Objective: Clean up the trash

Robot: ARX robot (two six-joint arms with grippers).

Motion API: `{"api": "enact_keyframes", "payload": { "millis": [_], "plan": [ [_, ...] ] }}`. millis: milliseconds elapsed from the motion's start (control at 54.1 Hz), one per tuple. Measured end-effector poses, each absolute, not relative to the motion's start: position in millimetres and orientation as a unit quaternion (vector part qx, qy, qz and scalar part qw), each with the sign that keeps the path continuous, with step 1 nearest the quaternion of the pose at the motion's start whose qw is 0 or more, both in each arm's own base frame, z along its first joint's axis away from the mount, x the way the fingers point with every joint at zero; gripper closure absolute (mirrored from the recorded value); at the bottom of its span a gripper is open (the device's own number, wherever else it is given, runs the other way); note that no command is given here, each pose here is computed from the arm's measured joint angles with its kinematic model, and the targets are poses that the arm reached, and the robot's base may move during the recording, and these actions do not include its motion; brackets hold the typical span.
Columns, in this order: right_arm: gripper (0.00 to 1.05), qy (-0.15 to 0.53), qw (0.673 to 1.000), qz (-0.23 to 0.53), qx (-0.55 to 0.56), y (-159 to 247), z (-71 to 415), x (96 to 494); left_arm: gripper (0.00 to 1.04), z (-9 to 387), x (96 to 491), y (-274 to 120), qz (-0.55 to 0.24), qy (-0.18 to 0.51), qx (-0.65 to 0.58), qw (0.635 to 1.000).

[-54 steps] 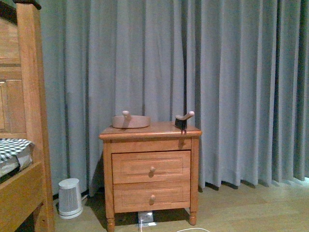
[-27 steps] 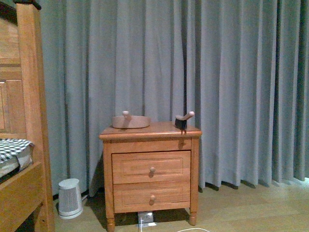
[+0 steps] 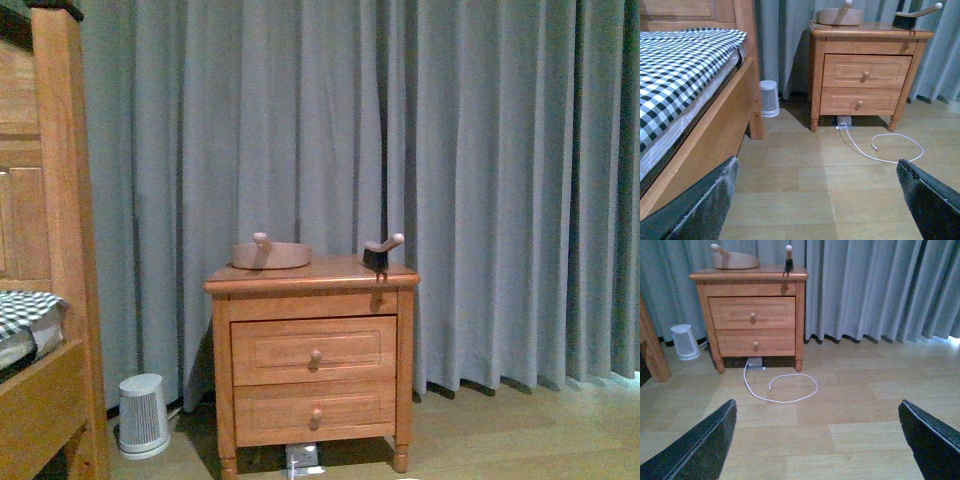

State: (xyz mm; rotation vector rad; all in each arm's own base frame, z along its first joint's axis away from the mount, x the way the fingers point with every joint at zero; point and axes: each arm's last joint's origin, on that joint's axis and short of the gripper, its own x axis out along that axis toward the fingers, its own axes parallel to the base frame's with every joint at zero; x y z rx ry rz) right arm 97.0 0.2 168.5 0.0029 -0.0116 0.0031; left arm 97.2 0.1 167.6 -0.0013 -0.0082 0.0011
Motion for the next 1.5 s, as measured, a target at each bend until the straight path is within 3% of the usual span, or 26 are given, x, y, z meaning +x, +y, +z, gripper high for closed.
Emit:
{"api": "enact_keyframes", "payload": {
  "millis": [1496],
  "plan": [
    [0.07,-0.005,1.000,0.002,0.001,0.2,168.4,97.0,0.07,167.5,97.2,0.1,0.000,-0.004,-0.001,1.000]
  ]
}}
